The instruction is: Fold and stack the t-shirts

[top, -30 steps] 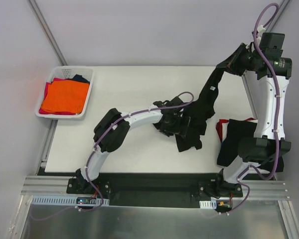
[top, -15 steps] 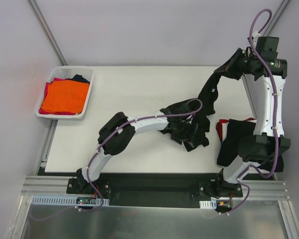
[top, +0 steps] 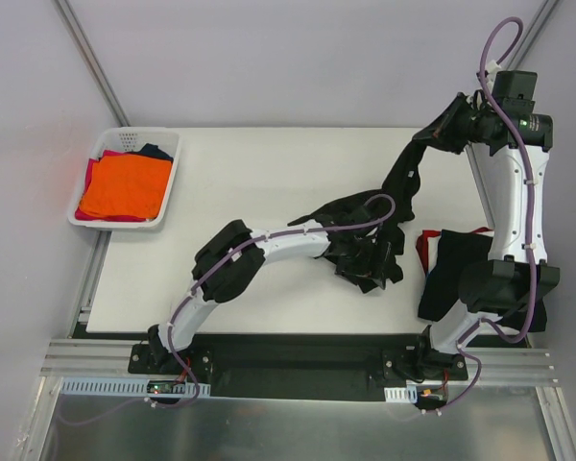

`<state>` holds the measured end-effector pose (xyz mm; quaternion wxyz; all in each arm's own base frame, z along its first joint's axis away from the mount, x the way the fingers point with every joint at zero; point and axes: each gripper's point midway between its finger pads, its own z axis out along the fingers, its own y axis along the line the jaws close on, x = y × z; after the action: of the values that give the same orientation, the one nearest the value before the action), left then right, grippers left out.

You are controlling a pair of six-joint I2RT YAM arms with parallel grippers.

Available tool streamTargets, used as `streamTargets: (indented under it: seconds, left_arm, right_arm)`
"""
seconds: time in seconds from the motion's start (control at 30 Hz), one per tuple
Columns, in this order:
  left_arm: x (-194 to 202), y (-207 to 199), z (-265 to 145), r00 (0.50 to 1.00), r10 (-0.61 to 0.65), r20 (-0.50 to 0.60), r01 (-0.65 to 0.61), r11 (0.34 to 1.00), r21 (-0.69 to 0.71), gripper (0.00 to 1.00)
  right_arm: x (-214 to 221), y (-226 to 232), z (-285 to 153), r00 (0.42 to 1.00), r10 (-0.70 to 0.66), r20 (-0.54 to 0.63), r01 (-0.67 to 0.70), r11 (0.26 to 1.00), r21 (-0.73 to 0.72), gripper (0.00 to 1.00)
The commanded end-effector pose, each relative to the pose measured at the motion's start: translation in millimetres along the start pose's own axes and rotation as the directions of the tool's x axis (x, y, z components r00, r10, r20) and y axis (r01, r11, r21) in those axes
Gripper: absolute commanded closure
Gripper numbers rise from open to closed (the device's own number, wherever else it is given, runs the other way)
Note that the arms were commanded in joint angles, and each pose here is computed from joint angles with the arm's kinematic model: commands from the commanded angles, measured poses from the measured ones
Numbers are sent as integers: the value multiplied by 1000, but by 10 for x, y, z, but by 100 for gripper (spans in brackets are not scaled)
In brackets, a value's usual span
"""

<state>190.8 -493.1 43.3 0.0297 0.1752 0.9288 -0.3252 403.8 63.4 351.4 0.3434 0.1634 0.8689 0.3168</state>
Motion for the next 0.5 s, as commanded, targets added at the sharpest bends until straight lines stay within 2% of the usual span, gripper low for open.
streamTargets:
  seconds: [0.0, 0.1, 0.2, 0.23, 0.27, 0.3, 0.37, 0.47]
  left_arm:
    - [71, -5, 165, 1000, -24, -1, 24, 999, -23, 18]
    - [123, -10, 194, 1000, -16, 7, 16, 999, -34, 18]
    - [205, 54, 254, 1000, -22, -2, 22, 998, -58, 30]
    - [222, 82, 267, 1000, -26, -5, 26, 998, -64, 53]
    - [230, 102, 269, 1000, -30, -5, 30, 997, -71, 68]
    - [249, 148, 275, 999, -37, -7, 36, 996, -81, 81]
    - [268, 177, 279, 999, -42, -9, 41, 995, -89, 100]
    - [301, 226, 287, 999, -48, -14, 46, 994, -102, 100]
  right_arm:
    - [-21, 55, -34, 999, -44, 26, 44, 999, -17, 99]
    - [9, 37, -27, 998, -52, 19, 52, 999, -11, 99]
    - [37, 13, -28, 998, -54, 17, 54, 999, -2, 99]
    - [46, 8, -28, 999, -52, 16, 52, 999, -2, 99]
    - [69, -9, -17, 999, -53, 11, 53, 999, 1, 99]
    - [84, 0, -30, 998, -55, 12, 55, 998, -1, 99]
    - [111, -31, -17, 999, -53, 8, 53, 999, 5, 99]
    - [126, -28, -19, 998, -55, 9, 55, 998, 2, 99]
